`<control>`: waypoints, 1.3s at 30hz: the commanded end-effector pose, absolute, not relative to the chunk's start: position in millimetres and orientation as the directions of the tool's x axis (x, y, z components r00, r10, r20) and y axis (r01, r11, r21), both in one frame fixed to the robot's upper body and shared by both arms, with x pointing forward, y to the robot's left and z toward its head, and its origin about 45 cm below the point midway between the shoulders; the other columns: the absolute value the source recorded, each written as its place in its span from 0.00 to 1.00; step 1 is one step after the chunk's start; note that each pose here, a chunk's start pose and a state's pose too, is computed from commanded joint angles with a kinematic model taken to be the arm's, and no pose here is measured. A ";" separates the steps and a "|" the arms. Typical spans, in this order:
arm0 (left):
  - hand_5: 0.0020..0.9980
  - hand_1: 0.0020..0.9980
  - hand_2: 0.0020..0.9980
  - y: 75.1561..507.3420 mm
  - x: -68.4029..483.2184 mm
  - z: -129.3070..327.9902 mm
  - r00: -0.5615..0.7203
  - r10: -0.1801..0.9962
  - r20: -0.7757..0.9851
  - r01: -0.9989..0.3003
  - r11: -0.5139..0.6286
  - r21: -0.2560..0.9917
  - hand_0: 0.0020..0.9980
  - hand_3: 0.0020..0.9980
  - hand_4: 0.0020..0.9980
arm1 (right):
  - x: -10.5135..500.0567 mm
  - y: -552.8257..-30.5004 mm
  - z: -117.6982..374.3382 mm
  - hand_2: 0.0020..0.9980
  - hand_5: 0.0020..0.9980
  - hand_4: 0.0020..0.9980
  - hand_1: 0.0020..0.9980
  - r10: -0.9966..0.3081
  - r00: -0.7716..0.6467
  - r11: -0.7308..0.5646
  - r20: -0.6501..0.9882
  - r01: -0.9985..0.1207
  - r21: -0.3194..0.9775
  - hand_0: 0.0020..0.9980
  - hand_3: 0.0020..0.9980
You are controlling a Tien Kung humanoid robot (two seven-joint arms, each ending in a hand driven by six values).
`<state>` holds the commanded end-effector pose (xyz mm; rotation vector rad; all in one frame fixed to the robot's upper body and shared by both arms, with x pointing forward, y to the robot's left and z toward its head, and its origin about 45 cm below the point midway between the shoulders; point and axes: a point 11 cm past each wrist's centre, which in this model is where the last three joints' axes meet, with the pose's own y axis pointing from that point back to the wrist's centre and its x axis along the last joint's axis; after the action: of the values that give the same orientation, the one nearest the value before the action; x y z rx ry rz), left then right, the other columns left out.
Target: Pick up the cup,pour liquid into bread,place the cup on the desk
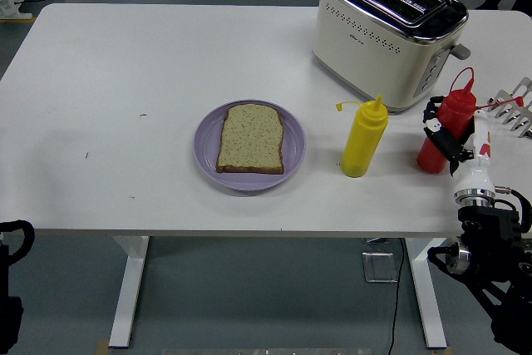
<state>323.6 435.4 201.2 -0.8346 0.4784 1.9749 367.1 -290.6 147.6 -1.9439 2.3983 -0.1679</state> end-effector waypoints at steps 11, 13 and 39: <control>1.00 0.73 0.73 435.7 323.8 201.6 -0.357 0.597 -0.719 -0.859 -0.512 0.001 0.78 0.69 0.57 | 362.2 -290.7 144.1 0.46 0.19 0.57 0.42 -0.978 -0.206 0.201 0.039 -0.973 -0.110 0.41 0.49; 1.00 0.73 0.73 435.5 323.9 201.6 -0.356 0.597 -0.719 -0.859 -0.511 0.001 0.78 0.69 0.57 | 361.0 -290.3 142.9 0.46 0.19 0.57 0.42 -0.978 -0.204 0.199 0.041 -0.974 -0.107 0.41 0.49; 1.00 0.73 0.73 434.9 324.1 201.6 -0.356 0.597 -0.719 -0.860 -0.510 0.001 0.78 0.69 0.57 | 348.4 -297.0 133.0 0.93 0.21 0.71 0.81 -0.975 -0.201 0.192 0.093 -0.977 -0.092 0.85 0.97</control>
<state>324.1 434.9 201.6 -0.8360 0.4779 1.9737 348.4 -297.0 133.0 -1.9944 2.4357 -0.2056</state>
